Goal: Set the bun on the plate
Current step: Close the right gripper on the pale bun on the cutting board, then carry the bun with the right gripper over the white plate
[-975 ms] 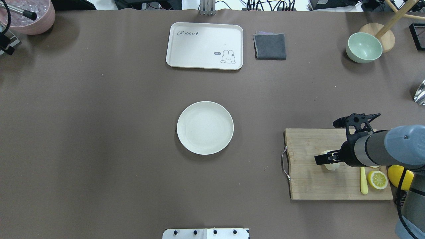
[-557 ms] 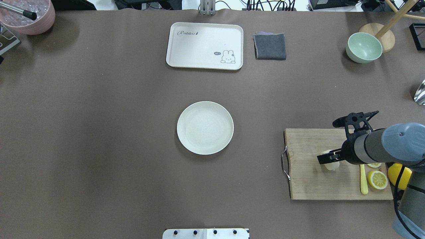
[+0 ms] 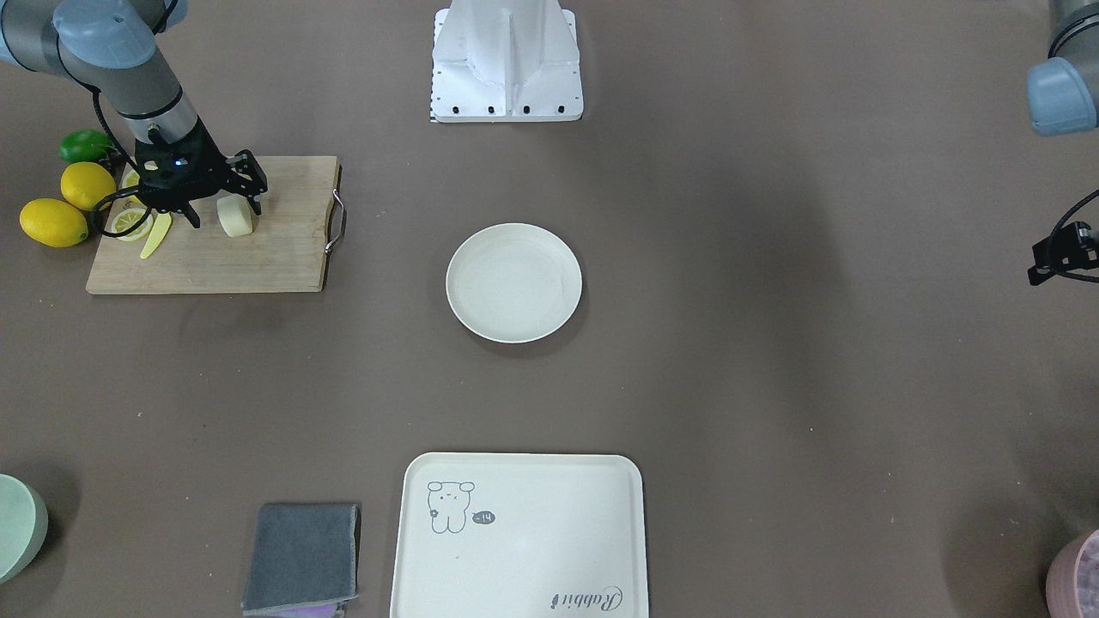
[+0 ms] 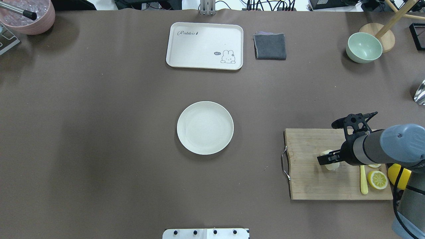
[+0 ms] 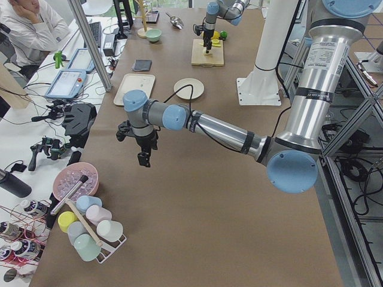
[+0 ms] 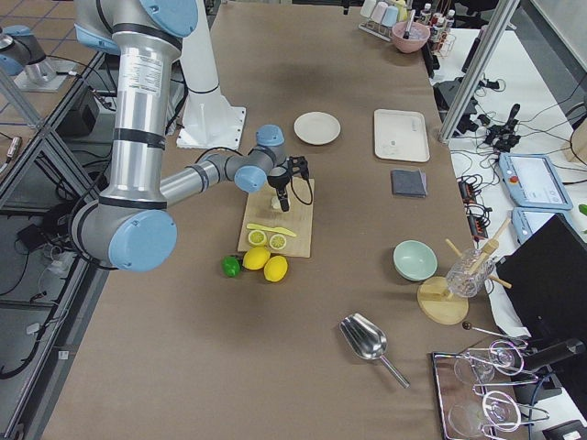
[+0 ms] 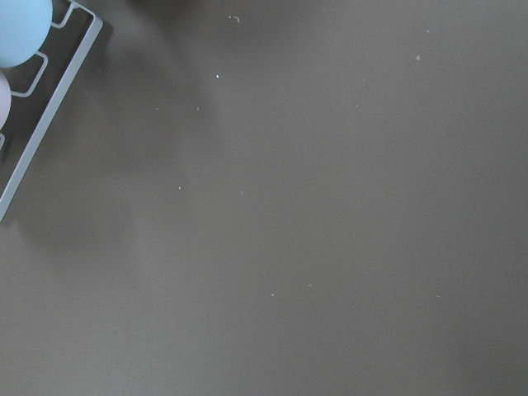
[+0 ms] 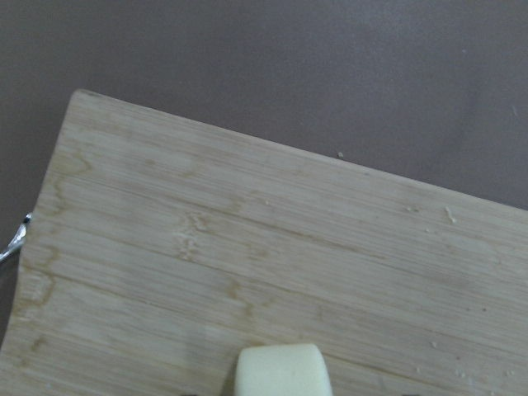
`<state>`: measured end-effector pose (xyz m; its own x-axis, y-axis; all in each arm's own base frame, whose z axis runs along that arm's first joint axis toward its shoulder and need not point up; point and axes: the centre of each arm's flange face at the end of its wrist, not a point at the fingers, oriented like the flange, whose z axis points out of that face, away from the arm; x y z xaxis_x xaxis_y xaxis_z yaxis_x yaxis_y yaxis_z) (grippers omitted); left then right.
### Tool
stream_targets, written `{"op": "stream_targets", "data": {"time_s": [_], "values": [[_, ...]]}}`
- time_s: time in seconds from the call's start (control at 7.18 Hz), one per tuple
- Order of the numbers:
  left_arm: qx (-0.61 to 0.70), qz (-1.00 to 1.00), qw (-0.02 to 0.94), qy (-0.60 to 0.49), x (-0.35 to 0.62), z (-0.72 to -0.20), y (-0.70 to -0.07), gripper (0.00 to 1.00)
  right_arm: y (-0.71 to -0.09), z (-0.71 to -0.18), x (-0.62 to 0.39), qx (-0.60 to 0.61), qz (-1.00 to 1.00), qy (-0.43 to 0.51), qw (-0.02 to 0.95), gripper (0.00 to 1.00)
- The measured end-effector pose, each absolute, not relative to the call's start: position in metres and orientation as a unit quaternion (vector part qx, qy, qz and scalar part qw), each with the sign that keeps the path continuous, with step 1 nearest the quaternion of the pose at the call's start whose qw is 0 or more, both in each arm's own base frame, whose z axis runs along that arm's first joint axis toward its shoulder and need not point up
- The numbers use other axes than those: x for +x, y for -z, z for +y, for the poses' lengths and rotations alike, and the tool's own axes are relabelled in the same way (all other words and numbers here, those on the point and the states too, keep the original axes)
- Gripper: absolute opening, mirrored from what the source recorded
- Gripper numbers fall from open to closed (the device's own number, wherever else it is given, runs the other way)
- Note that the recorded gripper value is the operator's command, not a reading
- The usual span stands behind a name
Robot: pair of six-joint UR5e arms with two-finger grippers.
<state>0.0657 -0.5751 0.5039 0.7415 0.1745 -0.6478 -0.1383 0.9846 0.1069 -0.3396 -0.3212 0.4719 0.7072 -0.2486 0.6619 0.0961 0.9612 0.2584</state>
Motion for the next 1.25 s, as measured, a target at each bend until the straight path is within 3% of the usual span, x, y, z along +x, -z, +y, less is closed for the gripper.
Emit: {"op": "stream_targets", "data": {"time_s": [0.56,1.25], "values": [[0.027,0.350,0.933,-0.084,0.067,-0.577,-0.502,0.98,-0.469,-0.316,-0.347,0.101,-0.374,0.099,0.917,0.36],[0.026,0.350,0.933,-0.083,0.067,-0.576,-0.503,0.98,-0.448,-0.320,-0.348,0.109,-0.389,0.099,0.909,0.34]]}}
